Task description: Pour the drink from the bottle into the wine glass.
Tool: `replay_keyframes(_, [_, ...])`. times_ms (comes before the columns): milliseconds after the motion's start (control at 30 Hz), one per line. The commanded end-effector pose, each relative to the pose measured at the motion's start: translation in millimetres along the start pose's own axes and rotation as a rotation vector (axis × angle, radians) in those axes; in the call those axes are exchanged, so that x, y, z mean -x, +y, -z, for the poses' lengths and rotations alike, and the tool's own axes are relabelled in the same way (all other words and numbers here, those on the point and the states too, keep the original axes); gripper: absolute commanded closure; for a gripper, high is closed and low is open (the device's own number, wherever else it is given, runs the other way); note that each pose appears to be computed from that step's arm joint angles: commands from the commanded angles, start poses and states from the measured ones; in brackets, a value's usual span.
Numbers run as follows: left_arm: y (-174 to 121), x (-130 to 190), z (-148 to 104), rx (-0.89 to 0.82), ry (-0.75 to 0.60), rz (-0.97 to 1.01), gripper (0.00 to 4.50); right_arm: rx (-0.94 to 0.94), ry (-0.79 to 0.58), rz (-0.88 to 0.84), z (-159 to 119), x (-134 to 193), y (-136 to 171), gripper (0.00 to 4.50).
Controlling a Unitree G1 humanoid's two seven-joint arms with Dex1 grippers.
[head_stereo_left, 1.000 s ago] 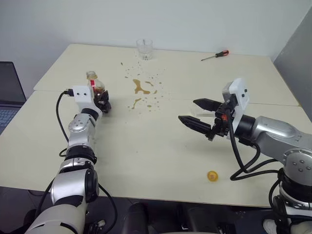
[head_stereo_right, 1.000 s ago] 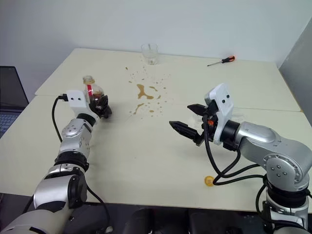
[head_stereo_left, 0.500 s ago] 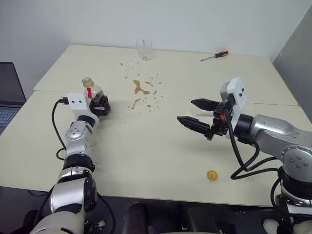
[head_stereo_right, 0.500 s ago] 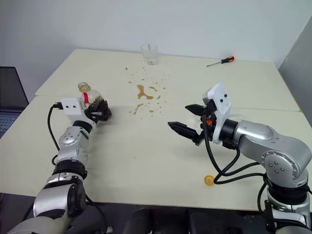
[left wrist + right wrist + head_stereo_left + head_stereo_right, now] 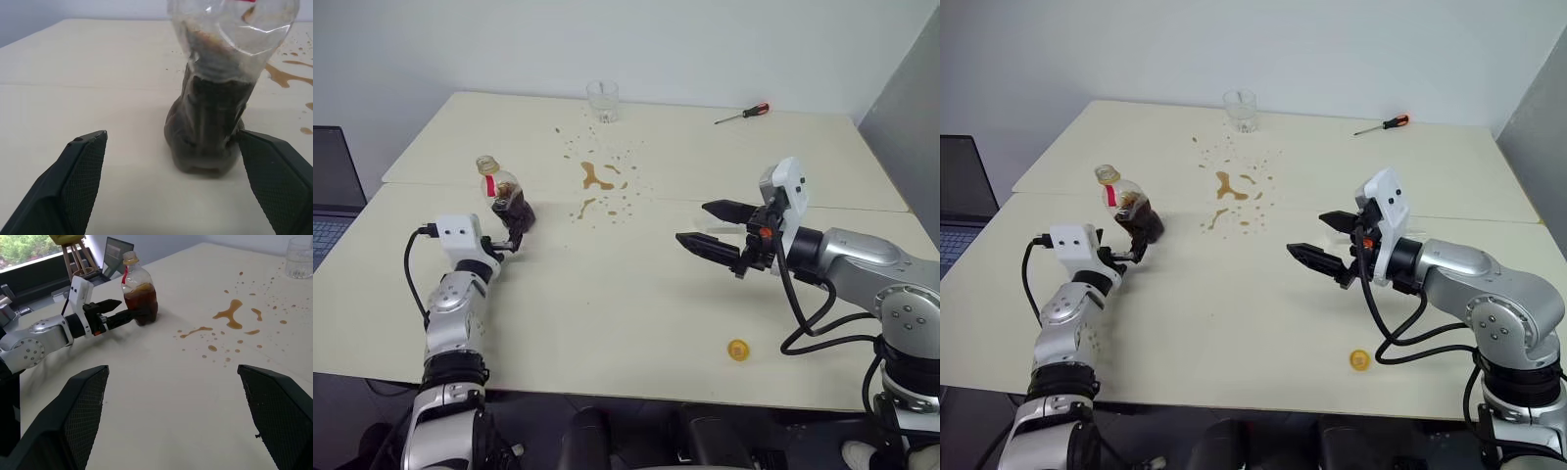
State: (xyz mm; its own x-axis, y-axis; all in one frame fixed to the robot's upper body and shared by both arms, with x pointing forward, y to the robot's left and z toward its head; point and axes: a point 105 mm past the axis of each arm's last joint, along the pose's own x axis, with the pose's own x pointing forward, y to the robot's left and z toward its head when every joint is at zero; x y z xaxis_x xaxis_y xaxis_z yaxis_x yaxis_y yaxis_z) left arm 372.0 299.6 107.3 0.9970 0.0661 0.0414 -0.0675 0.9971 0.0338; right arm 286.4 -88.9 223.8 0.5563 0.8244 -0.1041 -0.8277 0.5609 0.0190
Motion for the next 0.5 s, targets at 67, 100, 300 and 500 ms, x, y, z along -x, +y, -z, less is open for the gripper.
replay_keyframes(67, [-1, 16, -7, -0.005, -0.010, 0.033, 0.05, 0.005, -0.028, 0.031, -4, 4, -7, 0.00])
replay_keyframes(100, [-5, 21, -4, -0.005, 0.004, 0.067, 0.05, -0.010, -0.028, 0.054, -2, 6, -12, 0.00])
replay_keyframes(300, [-50, 39, 2, -0.057, 0.072, 0.340, 0.05, -0.167, -0.040, 0.147, 13, 14, -27, 0.00])
replay_keyframes(500, [-101, 35, -9, -0.103, 0.068, 0.566, 0.05, -0.340, -0.061, 0.378, 31, 21, -59, 0.00])
